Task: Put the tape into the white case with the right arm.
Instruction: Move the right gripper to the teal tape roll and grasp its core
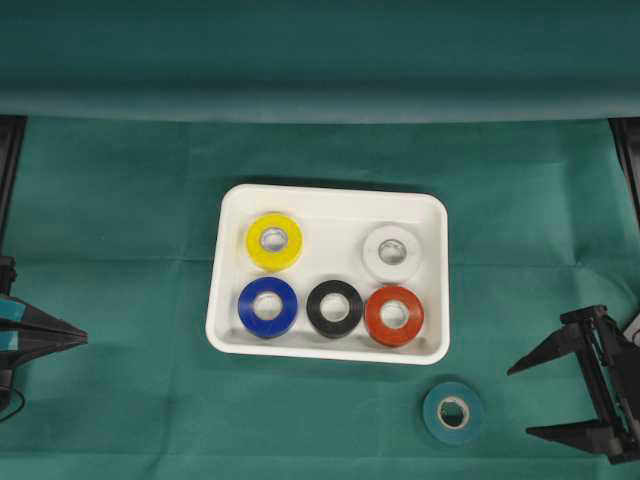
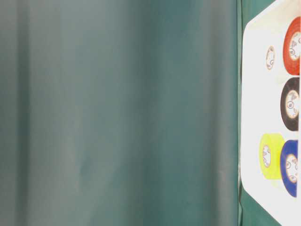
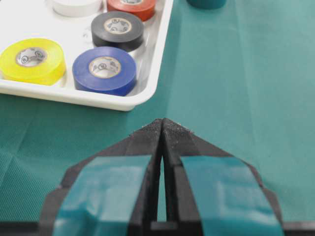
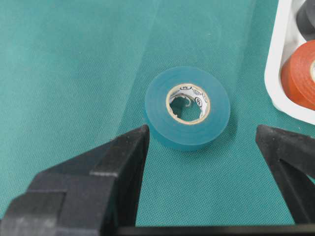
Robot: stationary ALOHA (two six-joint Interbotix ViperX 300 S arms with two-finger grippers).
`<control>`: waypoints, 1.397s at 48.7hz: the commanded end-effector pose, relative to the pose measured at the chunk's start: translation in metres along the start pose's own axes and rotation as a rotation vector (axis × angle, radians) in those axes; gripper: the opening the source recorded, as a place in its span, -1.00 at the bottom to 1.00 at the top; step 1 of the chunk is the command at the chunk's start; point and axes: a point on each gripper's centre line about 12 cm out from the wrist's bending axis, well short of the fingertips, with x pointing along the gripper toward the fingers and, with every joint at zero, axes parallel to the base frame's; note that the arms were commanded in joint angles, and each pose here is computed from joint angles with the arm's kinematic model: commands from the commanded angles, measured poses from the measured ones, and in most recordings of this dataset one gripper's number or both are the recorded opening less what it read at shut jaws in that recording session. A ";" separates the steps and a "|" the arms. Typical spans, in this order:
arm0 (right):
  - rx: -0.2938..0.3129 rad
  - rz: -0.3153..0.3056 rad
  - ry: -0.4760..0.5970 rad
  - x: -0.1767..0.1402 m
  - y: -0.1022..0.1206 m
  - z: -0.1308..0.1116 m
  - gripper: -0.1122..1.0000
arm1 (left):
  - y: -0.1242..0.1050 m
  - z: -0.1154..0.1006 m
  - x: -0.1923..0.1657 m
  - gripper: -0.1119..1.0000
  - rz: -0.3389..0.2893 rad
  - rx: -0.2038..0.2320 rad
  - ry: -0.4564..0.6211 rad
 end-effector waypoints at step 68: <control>-0.046 0.063 0.246 0.084 0.020 0.015 0.21 | 0.000 0.005 0.000 -0.80 0.002 -0.004 -0.014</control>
